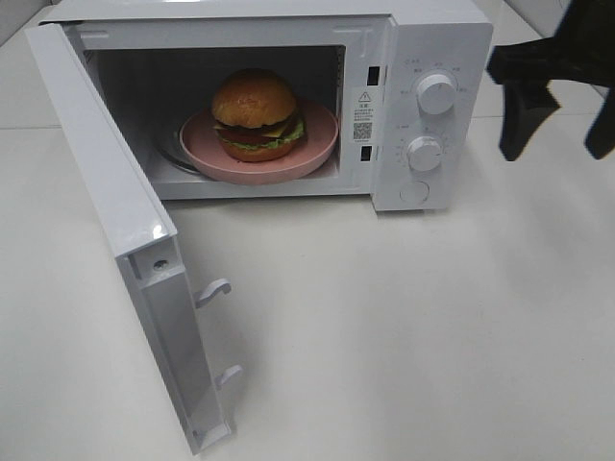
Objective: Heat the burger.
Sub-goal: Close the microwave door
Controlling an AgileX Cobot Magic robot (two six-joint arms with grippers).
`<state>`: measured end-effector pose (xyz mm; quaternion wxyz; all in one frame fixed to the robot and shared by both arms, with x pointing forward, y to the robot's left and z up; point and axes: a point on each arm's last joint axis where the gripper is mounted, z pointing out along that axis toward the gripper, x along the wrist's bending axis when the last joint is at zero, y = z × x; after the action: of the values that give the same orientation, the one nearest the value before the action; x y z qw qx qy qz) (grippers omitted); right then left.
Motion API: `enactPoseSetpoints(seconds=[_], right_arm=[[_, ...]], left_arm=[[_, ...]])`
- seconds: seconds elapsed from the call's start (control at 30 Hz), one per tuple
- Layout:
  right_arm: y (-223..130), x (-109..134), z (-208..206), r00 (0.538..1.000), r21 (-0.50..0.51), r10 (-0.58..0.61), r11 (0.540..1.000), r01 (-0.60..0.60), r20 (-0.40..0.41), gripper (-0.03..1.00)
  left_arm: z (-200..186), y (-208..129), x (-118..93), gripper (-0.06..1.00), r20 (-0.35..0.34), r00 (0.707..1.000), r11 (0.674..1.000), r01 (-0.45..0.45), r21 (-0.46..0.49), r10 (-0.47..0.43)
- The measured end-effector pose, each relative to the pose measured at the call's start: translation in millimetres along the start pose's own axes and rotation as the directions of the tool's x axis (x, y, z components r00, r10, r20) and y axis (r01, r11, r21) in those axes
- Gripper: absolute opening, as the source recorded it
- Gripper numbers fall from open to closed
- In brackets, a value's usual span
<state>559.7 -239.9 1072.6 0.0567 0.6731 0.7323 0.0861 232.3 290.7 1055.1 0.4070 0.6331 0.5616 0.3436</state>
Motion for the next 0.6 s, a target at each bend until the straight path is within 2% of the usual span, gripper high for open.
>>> enactPoseSetpoints(seconds=[0.03,0.1,0.23,0.47,0.53,0.57,0.6], right_arm=[[0.0,0.0,0.0,1.000,0.000,0.000,1.000,0.000,0.000,0.76],[-16.6,-16.3,-9.0,0.999,-0.010,0.038,0.999,-0.038,0.022,0.76],[-36.9,-18.9,-19.0,0.999,-0.023,0.048,0.999,-0.047,0.017,0.76],[-102.3,-20.0,-31.7,0.999,-0.035,0.054,0.998,-0.055,-0.002,0.76],[-109.6,-20.3,-31.5,0.999,-0.034,0.054,0.998,-0.055,-0.002,0.76],[-127.3,-21.3,-30.0,0.998,-0.032,0.056,0.998,-0.056,-0.001,0.76],[-127.3,-21.3,-30.0,0.998,-0.032,0.056,0.998,-0.056,-0.001,0.76]], left_arm=[[0.0,0.0,0.0,0.00,0.000,1.000,1.000,0.000,0.000,0.000],[0.0,0.0,0.0,0.00,0.000,1.000,1.000,0.000,0.000,0.000],[0.0,0.0,0.0,0.00,0.000,1.000,1.000,0.000,0.000,0.000],[0.0,0.0,0.0,0.00,0.000,1.000,1.000,0.000,0.000,0.000],[0.0,0.0,0.0,0.00,0.000,1.000,1.000,0.000,0.000,0.000],[0.0,0.0,0.0,0.00,0.000,1.000,1.000,0.000,0.000,0.000],[0.0,0.0,0.0,0.00,0.000,1.000,1.000,0.000,0.000,0.000]])
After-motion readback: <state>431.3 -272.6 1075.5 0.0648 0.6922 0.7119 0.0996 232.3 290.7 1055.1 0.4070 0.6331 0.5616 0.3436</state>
